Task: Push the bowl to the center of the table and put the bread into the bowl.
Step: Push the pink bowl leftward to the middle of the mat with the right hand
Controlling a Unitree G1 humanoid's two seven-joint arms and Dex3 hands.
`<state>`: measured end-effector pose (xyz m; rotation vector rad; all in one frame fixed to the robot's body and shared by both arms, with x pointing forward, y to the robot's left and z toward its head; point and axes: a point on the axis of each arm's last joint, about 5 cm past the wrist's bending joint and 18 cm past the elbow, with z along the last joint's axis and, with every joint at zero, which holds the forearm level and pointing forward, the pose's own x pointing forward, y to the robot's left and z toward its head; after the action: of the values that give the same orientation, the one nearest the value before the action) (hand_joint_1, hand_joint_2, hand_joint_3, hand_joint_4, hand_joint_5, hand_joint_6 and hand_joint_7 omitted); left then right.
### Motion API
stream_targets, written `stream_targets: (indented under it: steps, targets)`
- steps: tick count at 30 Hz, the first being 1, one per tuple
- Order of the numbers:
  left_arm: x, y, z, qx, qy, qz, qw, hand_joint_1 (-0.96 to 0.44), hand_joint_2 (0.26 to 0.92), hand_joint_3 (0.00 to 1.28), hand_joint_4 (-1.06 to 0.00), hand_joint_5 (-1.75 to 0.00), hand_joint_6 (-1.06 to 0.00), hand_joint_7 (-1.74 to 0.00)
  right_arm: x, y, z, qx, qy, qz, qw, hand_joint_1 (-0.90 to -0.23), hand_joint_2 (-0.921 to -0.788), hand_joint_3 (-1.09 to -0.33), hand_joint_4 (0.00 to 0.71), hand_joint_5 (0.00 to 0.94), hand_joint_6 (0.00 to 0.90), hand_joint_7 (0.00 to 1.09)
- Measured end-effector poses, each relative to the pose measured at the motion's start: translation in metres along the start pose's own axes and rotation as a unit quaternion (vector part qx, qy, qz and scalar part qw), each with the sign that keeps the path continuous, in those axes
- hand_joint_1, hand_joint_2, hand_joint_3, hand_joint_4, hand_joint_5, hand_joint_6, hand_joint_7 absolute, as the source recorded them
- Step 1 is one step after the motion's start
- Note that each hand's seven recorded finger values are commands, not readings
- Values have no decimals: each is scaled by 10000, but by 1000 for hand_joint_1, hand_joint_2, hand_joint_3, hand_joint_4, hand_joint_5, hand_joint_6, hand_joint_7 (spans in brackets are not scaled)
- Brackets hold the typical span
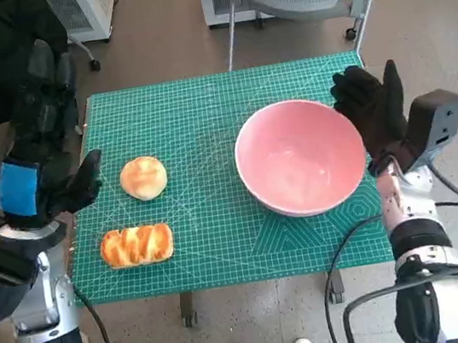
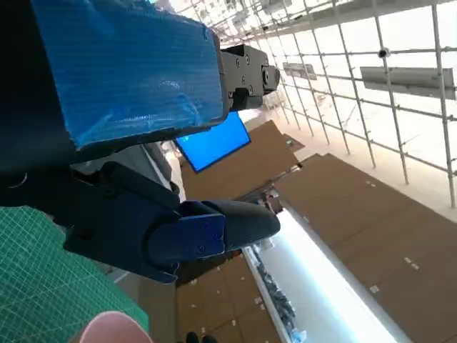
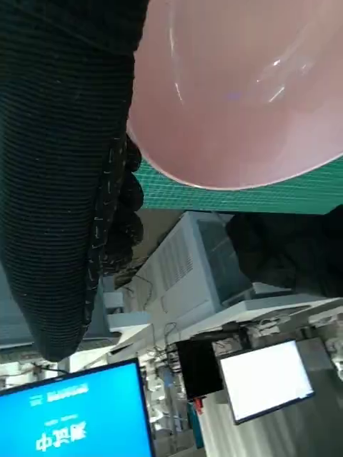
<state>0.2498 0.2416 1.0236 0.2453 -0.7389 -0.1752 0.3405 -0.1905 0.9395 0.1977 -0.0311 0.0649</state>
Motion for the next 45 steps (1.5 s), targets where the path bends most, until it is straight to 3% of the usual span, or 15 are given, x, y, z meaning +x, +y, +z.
stream_targets:
  steps: [19,36,45]
  targets:
    - [-77,23,27,-188,54,59,9998,-644,921,466,1,1,1,-94,8,127,-66,119,68,147,9998,-665,-921,-988,339,6,376,29]
    - [-147,49,40,-103,165,101,9998,-646,921,451,1,1,1,-101,42,356,-108,279,72,419,9987,-666,-921,-979,321,1,364,19]
    - [-190,69,49,-38,201,167,9996,-648,921,445,1,1,1,-94,71,487,-97,321,30,592,9977,-741,-921,-950,316,3,353,13]
